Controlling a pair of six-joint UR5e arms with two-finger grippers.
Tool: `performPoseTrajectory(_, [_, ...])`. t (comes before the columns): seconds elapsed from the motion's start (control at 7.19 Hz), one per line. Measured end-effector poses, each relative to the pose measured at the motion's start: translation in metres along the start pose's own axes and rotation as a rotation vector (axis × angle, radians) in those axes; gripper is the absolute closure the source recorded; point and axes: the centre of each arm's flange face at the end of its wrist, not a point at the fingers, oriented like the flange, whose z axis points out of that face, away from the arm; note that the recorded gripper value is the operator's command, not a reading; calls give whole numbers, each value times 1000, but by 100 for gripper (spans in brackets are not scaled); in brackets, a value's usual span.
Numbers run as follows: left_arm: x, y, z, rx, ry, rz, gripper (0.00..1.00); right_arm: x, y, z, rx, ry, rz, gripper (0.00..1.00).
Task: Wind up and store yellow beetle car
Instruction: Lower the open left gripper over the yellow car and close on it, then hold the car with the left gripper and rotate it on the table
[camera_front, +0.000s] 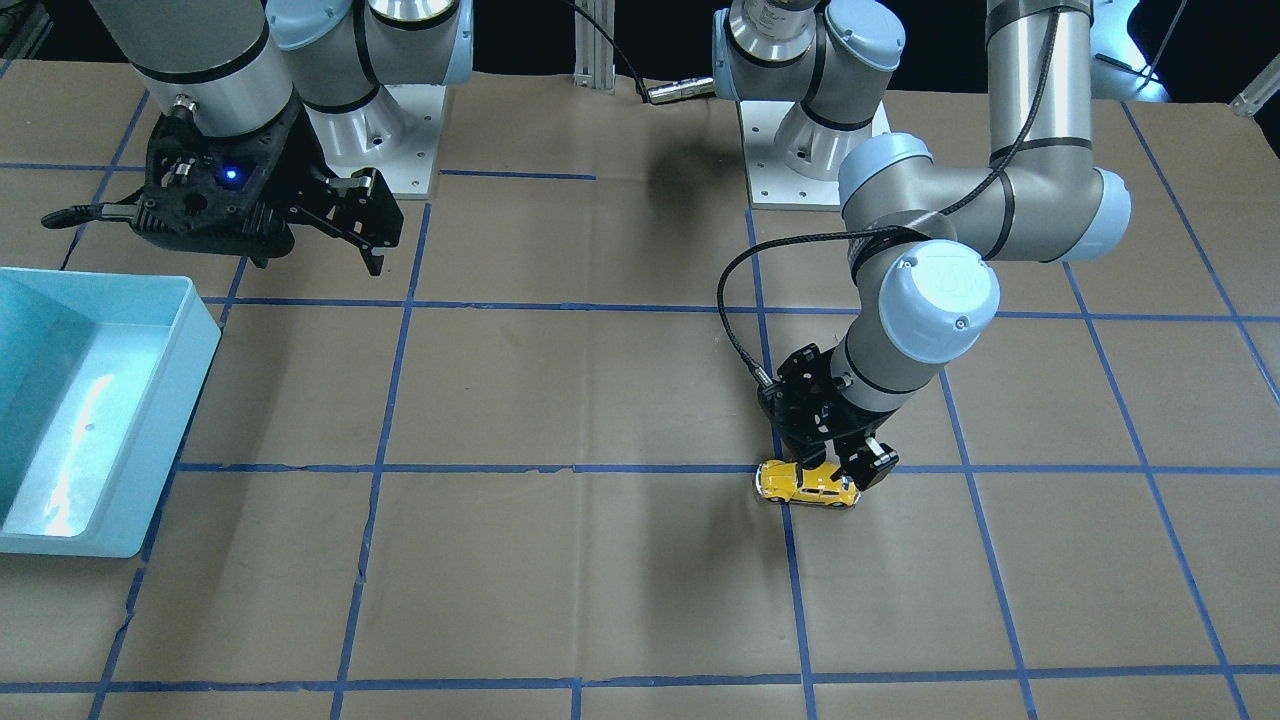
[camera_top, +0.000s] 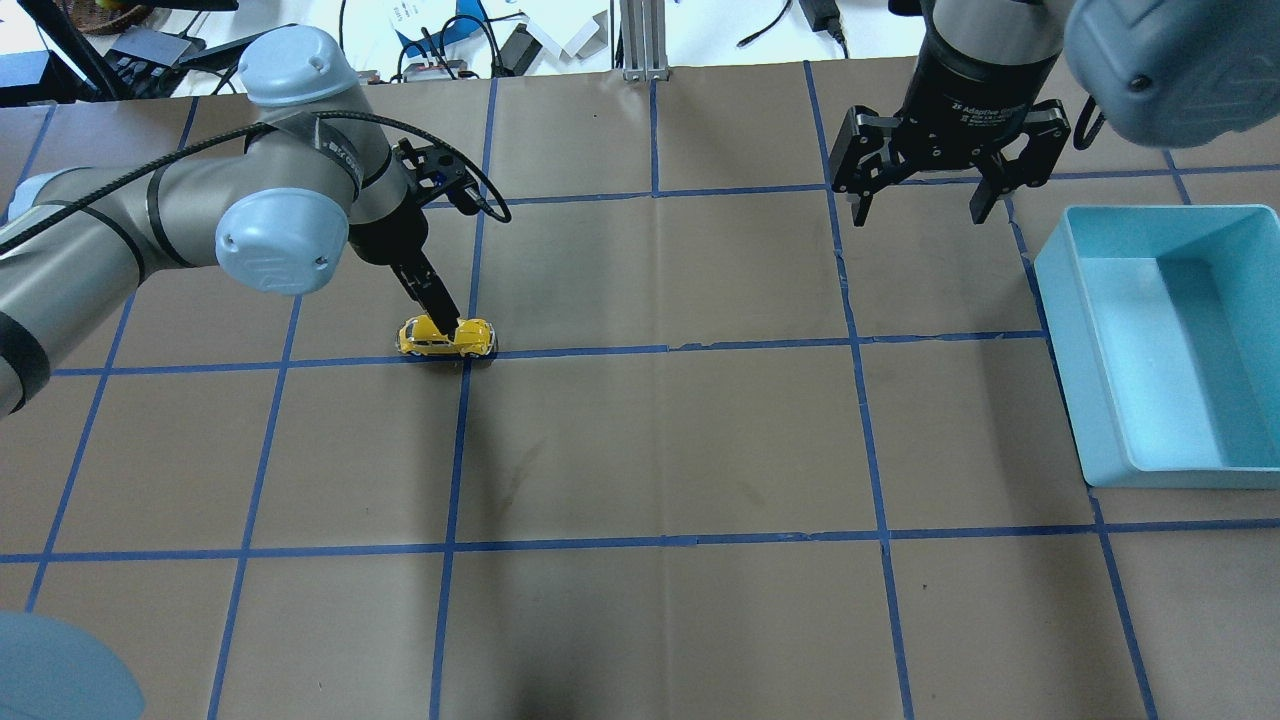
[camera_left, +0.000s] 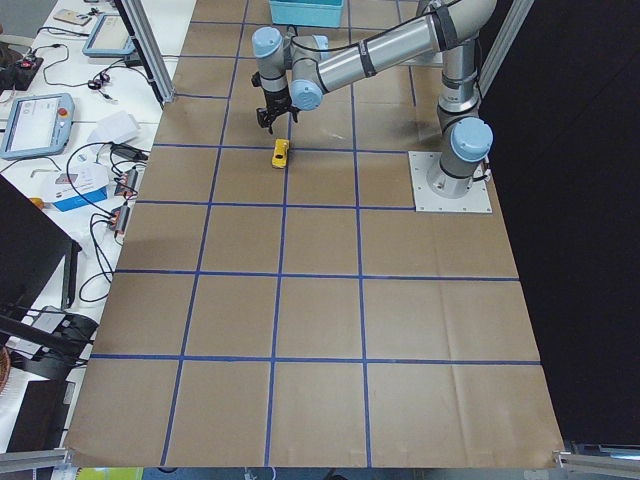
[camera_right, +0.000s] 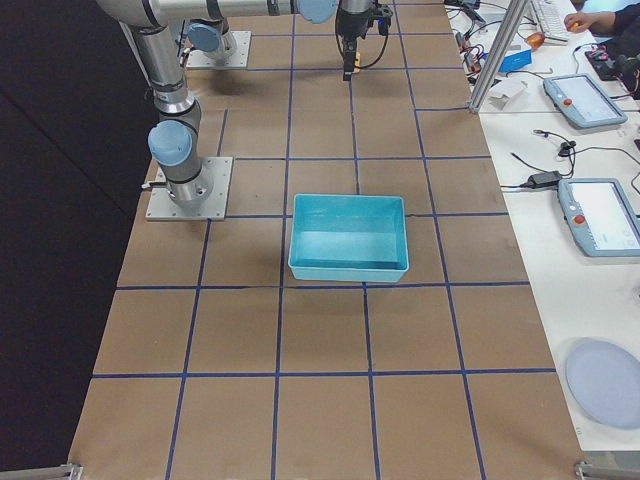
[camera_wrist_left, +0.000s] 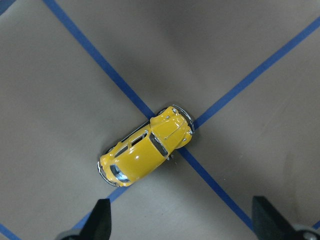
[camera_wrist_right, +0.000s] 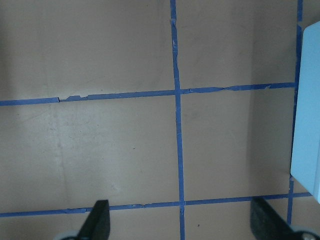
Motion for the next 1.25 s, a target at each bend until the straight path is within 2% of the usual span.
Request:
performPoseTrajectory(0.28, [3, 2, 31, 9, -45, 249, 5, 0, 0, 0, 0, 0, 0, 0])
performPoseTrajectory(0.42, [1, 2, 46, 9, -58, 331, 5, 0, 0, 0, 0, 0, 1, 0])
performPoseTrajectory(0.56, [-2, 1, 57, 7, -59, 399, 5, 0, 0, 0, 1, 0, 0, 0])
performPoseTrajectory(0.84, [-5, 0, 65, 6, -56, 449, 8, 0, 0, -1, 2, 0, 0, 0])
performPoseTrajectory(0.97, [-6, 0, 67, 5, -54, 456, 16, -1, 0, -1, 3, 0, 1, 0])
performPoseTrajectory(1.11, [-6, 0, 68, 4, -53, 465, 61, -1, 0, -1, 4, -3, 2, 0])
performPoseTrajectory(1.25, [-6, 1, 68, 4, -52, 470, 67, 0, -1, 0, 2, -6, 2, 0])
